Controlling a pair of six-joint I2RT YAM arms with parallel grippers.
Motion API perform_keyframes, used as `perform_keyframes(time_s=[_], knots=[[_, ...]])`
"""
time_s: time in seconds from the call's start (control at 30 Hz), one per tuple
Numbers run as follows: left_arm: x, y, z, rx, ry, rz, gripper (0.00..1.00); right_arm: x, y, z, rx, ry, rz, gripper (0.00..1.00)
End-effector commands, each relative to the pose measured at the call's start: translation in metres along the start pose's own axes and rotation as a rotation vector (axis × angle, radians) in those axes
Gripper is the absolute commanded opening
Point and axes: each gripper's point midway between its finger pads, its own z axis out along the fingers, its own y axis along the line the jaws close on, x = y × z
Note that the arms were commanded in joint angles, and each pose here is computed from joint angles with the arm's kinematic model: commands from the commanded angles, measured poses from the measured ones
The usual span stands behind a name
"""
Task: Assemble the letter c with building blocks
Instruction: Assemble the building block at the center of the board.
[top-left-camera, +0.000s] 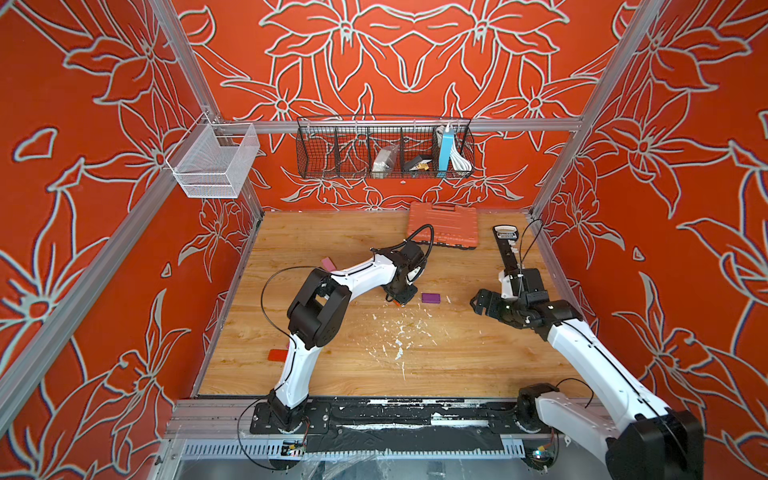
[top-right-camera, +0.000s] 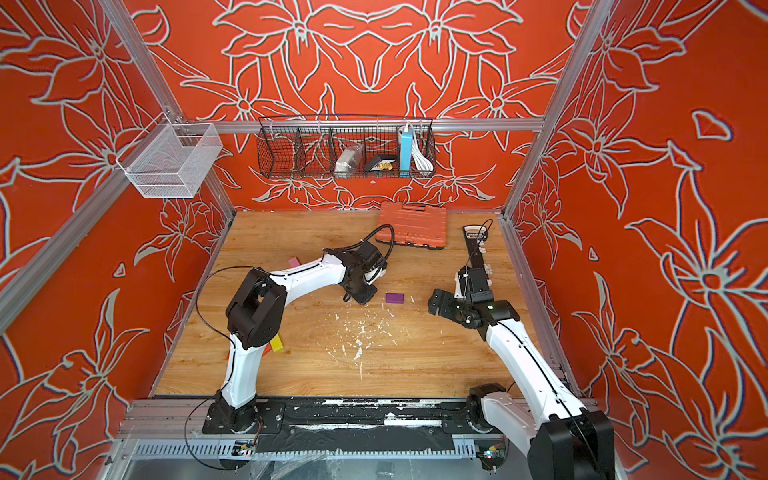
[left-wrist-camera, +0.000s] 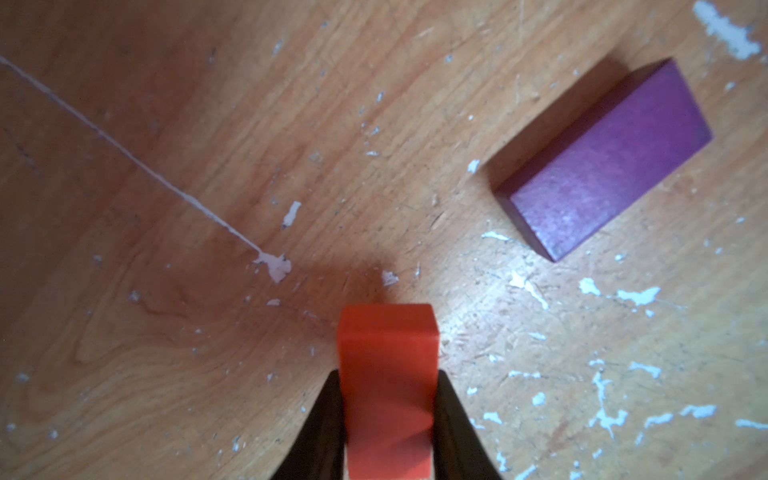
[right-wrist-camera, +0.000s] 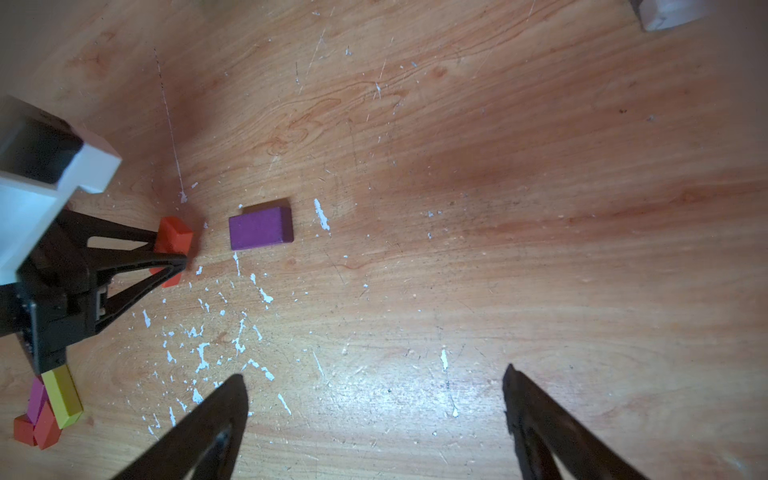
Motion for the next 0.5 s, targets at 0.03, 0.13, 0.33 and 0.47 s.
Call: perform_keyframes(time_s=[0.03,0.13,0.33,0.47], knots=[[0.001,-0.007,0.01,0.023,0.019,0.078,0.32,0.008,-0.005,-0.001,0.012,0.018,0.017,0.98],[0.001,-0.007,0.009,0.02,0.015,0.079,0.43,0.008,-0.004,-0.002,0.009,0.018,0.016,0.98],[-0.007,-0.006,-0.006,0.014,-0.028,0.013,0.66,0.007,-0.003,-0.002,0.004,0.015,0.017,0.98],[-0.016,-0.007,-0.034,0.046,-0.111,-0.169,0.75,0.008,-0.002,-0.001,-0.003,0.019,0.015,0.98]])
